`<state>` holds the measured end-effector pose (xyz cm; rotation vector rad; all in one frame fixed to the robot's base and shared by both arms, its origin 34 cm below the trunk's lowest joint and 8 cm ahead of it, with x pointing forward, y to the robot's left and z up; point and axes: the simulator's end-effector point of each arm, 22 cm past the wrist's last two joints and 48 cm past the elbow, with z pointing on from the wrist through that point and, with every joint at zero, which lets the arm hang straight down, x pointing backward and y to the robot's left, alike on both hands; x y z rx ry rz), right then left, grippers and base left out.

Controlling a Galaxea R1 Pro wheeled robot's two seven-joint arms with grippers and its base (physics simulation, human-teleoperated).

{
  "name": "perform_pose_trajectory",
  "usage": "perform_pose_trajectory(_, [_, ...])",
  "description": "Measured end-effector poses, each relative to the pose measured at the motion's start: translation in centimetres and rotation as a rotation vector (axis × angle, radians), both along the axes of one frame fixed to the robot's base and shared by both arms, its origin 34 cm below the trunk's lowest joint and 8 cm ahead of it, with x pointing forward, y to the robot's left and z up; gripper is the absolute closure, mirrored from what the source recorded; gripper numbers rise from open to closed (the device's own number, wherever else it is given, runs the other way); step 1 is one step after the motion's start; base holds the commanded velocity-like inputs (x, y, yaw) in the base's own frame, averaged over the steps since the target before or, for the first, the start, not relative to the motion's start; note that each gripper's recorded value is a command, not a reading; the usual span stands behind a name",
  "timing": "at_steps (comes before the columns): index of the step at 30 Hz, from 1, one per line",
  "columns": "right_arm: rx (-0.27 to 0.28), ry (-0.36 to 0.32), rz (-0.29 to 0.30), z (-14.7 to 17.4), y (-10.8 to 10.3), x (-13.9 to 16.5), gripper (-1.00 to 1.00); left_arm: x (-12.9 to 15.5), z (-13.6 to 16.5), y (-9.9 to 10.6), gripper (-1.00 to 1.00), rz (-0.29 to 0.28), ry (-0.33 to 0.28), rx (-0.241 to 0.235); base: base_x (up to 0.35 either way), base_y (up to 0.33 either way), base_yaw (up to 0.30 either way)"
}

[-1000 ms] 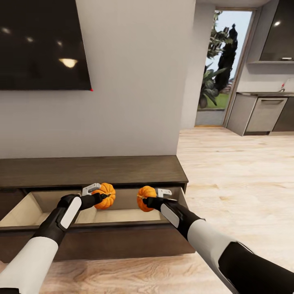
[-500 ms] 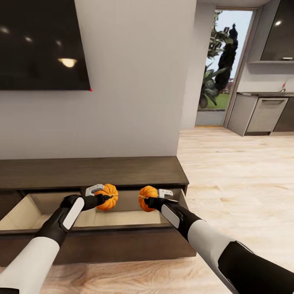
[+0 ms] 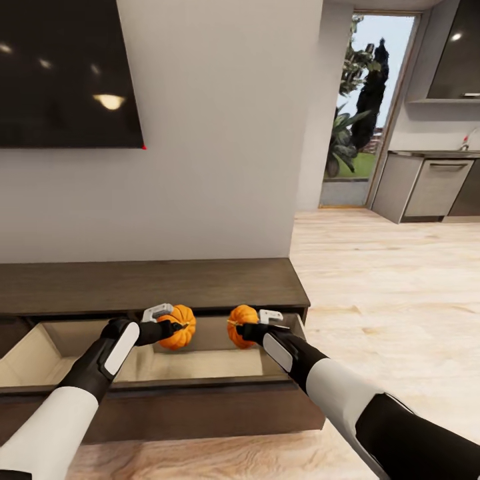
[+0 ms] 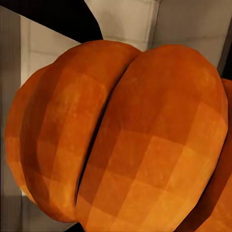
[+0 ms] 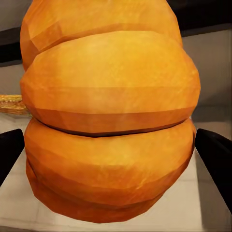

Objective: Place each of the two pumpkins and all three candles from the living room inside a cabinet in the living room (use any cabinet), then make sure every cabinet is closed, and position the cauldron so it is next to a table in the living room.

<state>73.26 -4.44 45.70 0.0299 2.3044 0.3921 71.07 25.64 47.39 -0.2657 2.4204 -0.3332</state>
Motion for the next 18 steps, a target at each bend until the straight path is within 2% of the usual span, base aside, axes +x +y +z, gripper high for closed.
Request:
perform_pose_trajectory(7, [-0.026,0.081,0.025,-1.0,0.0,-1.1,1.00,-0.8,-0.2,-0.5,1.00,-0.031,0.046,0.010,0.011,0.002,0.000])
perform_pose_trajectory(10, [-0.053,0.140,0.037,-1.8,-0.2,-2.0,1.00,-0.9,-0.1,-0.5,1.00,-0.035,0.050,0.013,0.000,0.000,0.000])
perform_pose_trajectory(12, [-0.076,0.151,0.033,-1.5,-0.7,-1.8,1.00,-1.0,-0.1,-0.5,1.00,-0.037,0.054,0.014,0.004,0.000,0.000])
perform_pose_trajectory(18, [-0.113,0.180,0.011,-1.5,-1.6,-1.8,1.00,-1.6,-0.5,-0.5,1.00,-0.048,0.083,0.021,0.206,0.000,0.000])
